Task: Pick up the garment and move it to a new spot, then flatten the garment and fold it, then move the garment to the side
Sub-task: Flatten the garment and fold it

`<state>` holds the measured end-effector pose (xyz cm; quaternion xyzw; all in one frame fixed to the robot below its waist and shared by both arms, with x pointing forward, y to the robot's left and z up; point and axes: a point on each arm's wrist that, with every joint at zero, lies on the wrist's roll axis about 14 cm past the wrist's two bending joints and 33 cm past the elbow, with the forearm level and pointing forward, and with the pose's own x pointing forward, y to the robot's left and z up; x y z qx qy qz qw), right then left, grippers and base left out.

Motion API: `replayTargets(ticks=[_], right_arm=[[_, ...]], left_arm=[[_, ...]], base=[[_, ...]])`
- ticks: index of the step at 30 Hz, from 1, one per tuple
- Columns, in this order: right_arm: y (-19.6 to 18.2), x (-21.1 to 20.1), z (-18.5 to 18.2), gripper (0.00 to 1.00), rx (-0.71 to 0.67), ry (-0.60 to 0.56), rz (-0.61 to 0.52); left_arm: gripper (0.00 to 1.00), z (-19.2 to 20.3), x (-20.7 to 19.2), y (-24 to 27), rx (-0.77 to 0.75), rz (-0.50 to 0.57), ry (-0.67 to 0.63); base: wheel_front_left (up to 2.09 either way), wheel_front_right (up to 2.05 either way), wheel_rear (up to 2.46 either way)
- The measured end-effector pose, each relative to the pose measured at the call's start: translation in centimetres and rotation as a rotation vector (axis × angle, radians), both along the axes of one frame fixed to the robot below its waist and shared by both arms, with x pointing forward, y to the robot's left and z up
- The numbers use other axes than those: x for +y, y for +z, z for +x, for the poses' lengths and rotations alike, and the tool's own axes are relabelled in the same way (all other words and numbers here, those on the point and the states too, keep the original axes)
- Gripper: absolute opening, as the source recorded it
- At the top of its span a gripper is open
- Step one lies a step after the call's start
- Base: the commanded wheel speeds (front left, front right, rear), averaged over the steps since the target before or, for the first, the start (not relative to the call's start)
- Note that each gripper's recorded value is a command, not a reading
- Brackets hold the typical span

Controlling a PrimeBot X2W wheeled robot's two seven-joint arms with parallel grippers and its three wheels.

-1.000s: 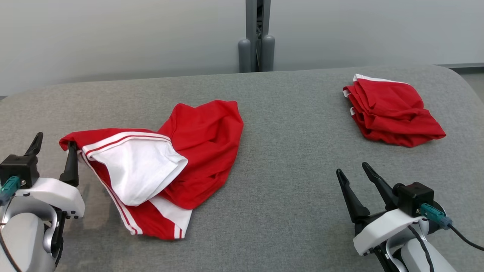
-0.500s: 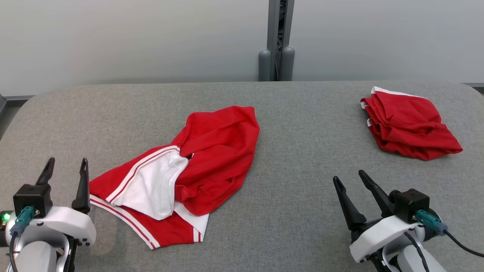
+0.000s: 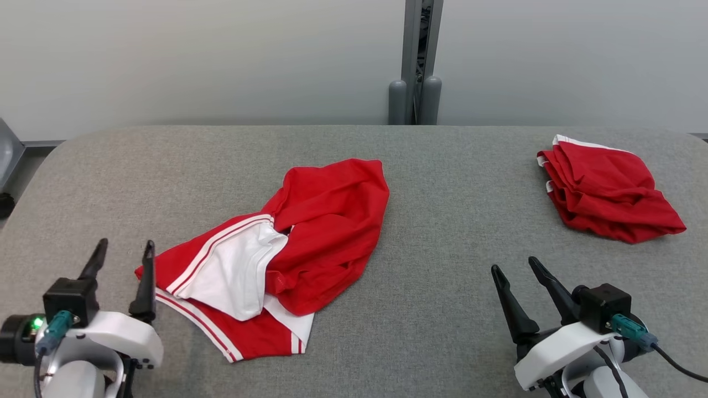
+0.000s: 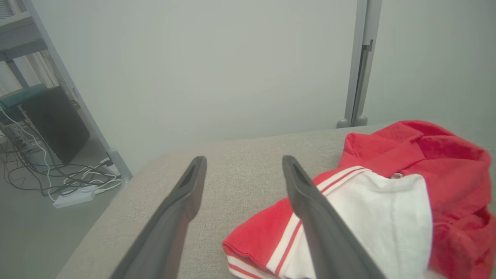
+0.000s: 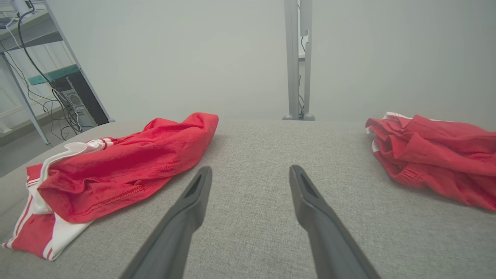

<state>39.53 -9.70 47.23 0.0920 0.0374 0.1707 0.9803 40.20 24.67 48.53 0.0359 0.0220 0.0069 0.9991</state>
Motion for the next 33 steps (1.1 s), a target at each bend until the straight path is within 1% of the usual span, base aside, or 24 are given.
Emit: replayTargets(ticks=[8, 13, 20, 24, 30, 33], right_arm=[[0.2, 1.4, 0.0, 1.00, -0.006, 0.041, -0.005], [-0.1, 2.0, 0.2, 1.00, 0.000, 0.061, -0.008], [-0.2, 1.8, 0.3, 1.00, 0.003, 0.058, -0.010], [-0.2, 1.2, 0.3, 1.00, 0.004, 0.043, -0.010], [-0.3, 0.5, 0.3, 1.00, 0.007, 0.021, -0.009], [-0.4, 0.1, 0.2, 1.00, 0.010, 0.010, -0.009]], left_arm=[[1.00, -2.5, -3.0, -1.5, 0.020, -0.082, -0.031], [1.00, -3.2, -4.8, -2.8, 0.054, -0.101, -0.067], [1.00, -4.1, -8.7, -5.5, 0.146, -0.137, -0.160], [1.00, -5.1, -11.6, -7.7, 0.225, -0.154, -0.235], [1.00, -5.7, -14.1, -9.8, 0.312, -0.167, -0.301], [1.00, -5.6, -14.8, -10.4, 0.338, -0.172, -0.318]], base=[[0.00, 0.00, 0.00], [0.00, 0.00, 0.00], [0.00, 0.00, 0.00], [0.00, 0.00, 0.00], [0.00, 0.00, 0.00], [0.00, 0.00, 0.00]])
